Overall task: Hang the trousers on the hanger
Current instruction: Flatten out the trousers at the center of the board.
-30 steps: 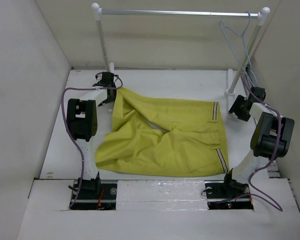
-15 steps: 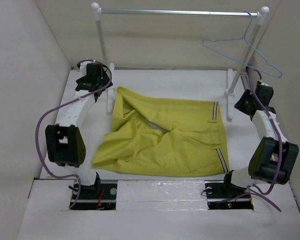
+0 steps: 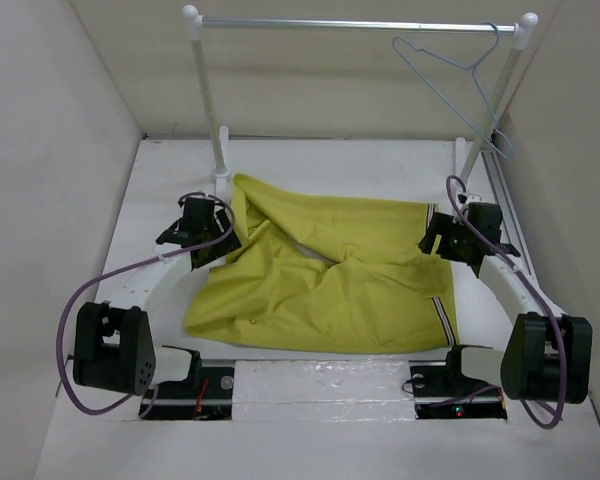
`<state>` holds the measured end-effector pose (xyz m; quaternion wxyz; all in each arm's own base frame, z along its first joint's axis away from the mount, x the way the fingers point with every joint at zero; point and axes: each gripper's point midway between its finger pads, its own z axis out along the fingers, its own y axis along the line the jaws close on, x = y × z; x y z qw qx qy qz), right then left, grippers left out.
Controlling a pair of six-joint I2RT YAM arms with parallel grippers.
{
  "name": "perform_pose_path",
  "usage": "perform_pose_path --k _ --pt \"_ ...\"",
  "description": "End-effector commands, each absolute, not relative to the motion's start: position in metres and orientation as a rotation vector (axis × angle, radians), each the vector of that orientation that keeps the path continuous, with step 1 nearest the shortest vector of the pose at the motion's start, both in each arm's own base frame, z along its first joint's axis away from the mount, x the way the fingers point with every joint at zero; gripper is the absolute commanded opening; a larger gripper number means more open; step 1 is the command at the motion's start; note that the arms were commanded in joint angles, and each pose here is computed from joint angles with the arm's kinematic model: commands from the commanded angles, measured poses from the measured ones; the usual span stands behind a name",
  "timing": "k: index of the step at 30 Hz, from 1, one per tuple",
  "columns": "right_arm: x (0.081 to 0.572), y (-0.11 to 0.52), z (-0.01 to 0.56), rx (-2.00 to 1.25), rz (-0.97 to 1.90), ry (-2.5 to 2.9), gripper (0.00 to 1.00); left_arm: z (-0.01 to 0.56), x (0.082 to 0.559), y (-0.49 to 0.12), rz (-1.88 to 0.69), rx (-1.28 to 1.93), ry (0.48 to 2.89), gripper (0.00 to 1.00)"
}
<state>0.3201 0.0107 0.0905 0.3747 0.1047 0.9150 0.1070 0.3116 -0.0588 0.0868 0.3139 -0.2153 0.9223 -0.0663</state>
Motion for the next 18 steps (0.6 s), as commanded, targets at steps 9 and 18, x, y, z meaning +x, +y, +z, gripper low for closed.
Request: perform_pose_path --k 9,18 --pt "0.340 -0.014 0.058 0.312 0.213 2.414 0.83 0.079 0.356 -0.074 -0.168 -0.460 2.411 0.72" --pt "0.340 0.005 0.031 0.251 0.269 2.522 0.70 0.074 0.405 -0.066 -0.057 -0.478 2.363 0.58"
